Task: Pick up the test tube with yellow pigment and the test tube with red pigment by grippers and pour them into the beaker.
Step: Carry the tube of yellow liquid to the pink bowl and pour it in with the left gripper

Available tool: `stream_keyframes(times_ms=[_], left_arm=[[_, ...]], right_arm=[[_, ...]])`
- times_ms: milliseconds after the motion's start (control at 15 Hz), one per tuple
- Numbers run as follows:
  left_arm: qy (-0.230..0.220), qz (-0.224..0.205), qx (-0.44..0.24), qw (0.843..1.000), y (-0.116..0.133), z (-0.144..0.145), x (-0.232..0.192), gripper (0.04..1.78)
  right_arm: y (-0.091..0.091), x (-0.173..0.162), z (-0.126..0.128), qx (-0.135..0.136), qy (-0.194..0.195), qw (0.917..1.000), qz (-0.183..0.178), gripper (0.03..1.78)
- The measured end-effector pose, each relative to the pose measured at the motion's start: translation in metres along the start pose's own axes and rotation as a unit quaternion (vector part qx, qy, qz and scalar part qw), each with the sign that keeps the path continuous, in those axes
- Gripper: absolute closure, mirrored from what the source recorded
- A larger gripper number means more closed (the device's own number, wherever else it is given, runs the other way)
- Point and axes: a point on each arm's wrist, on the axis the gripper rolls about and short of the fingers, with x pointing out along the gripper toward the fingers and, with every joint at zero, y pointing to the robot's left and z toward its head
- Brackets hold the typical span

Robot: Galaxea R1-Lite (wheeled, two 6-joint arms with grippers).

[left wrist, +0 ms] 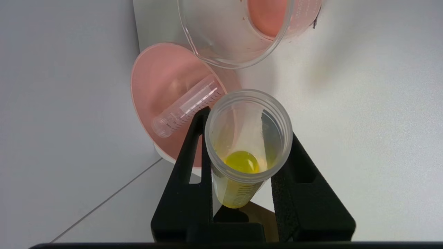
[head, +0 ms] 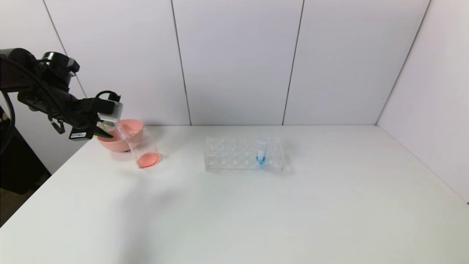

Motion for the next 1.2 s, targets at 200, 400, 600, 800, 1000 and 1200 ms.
stream_keyframes(times_ms=[200, 400, 600, 800, 1000, 1200], left_arm=[[0.001, 0.002, 0.008, 1.000, 0.002, 0.007, 0.005, 1.33], [0.032, -0.002, 0.006, 0.999, 0.002, 0.010, 0.010, 1.33], [0.055, -0.002, 0.006, 0.998, 0.003, 0.011, 0.013, 1.33], [0.074, 0.001, 0.010, 0.997, 0.005, 0.014, 0.017, 1.33], [0.082, 0.001, 0.013, 0.997, 0.005, 0.018, 0.021, 1.33], [0.094, -0.003, 0.017, 0.995, 0.005, 0.020, 0.025, 1.33]], right_arm=[[0.000, 0.000, 0.000, 0.000, 0.000, 1.0000, 0.000, 0.11], [0.000, 0.000, 0.000, 0.000, 0.000, 1.0000, 0.000, 0.11], [0.000, 0.000, 0.000, 0.000, 0.000, 1.0000, 0.000, 0.11], [0.000, 0.000, 0.000, 0.000, 0.000, 1.0000, 0.000, 0.11], [0.000, 0.000, 0.000, 0.000, 0.000, 1.0000, 0.000, 0.11], [0.000, 0.000, 0.000, 0.000, 0.000, 1.0000, 0.000, 0.11]])
